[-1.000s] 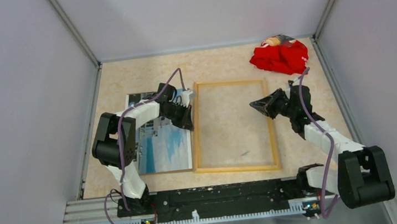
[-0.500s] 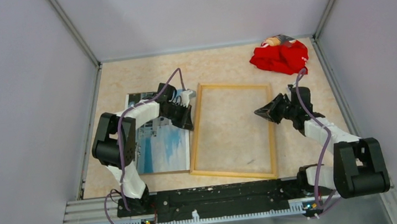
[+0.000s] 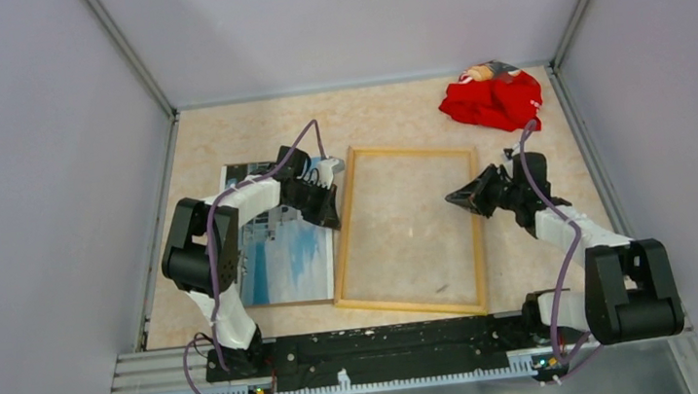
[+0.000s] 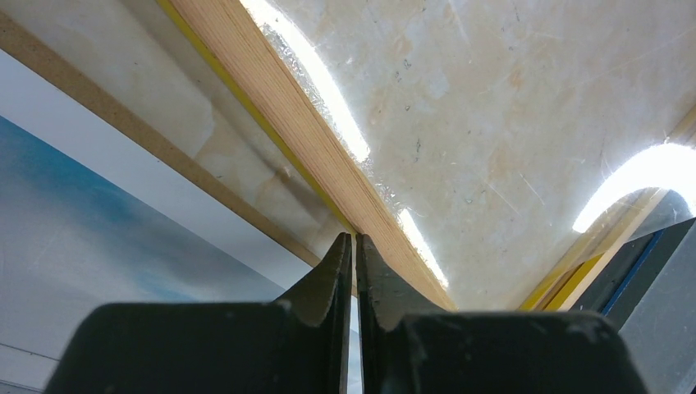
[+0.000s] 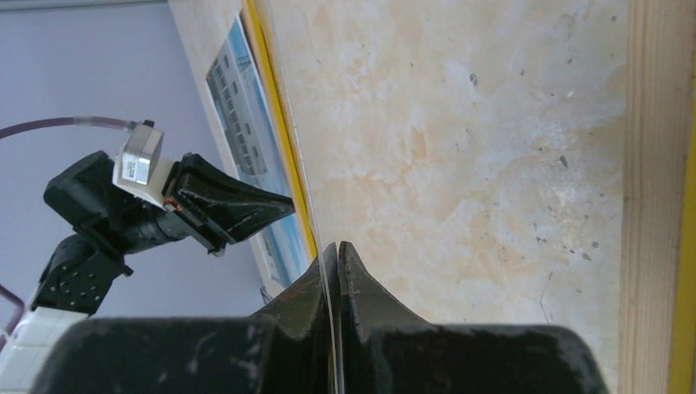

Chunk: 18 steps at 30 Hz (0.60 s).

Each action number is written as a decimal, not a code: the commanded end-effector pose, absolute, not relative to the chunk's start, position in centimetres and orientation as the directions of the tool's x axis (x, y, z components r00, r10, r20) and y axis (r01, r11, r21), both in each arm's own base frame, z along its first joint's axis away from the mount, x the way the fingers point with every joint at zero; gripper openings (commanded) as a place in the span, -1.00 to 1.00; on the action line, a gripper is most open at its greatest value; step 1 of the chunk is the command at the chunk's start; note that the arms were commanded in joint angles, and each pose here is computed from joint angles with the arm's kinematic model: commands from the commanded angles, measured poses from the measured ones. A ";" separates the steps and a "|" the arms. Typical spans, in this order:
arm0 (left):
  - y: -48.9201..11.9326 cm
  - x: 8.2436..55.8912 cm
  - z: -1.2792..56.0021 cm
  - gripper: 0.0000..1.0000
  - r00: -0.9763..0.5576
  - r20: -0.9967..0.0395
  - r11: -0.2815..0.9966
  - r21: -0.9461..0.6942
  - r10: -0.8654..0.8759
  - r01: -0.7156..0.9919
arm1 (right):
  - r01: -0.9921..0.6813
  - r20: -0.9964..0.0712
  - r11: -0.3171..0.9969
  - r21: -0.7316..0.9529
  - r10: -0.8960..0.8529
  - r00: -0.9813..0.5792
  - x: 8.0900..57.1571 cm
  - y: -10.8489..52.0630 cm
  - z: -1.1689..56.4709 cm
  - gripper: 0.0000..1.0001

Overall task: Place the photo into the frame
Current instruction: Place the photo frame item in the photo frame.

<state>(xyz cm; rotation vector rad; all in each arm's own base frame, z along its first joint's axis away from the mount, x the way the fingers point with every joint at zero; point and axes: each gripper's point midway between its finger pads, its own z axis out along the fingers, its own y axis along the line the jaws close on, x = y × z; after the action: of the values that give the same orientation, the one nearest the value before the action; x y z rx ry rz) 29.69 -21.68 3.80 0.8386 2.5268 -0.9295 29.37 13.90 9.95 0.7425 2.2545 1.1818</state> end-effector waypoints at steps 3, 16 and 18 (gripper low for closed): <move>-22.9 30.9 5.4 -0.78 -0.731 -0.548 0.574 -0.470 0.405 0.671 | 0.190 -0.085 0.361 0.913 0.624 -0.777 28.3 16.0 13.9 -1.00; -22.9 30.7 5.5 -0.78 -0.729 -0.550 0.569 -0.473 0.406 0.673 | 0.166 -0.056 0.272 0.948 0.656 -0.753 27.7 17.7 18.0 -1.00; -22.9 30.7 5.4 -0.78 -0.728 -0.551 0.569 -0.470 0.408 0.674 | 0.162 -0.052 0.263 0.951 0.654 -0.755 27.7 17.9 18.4 -1.00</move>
<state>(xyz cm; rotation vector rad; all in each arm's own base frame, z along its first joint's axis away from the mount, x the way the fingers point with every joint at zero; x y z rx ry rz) 29.69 -21.69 3.81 0.8393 2.5259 -0.9304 28.46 16.60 16.55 0.7759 2.1022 1.4230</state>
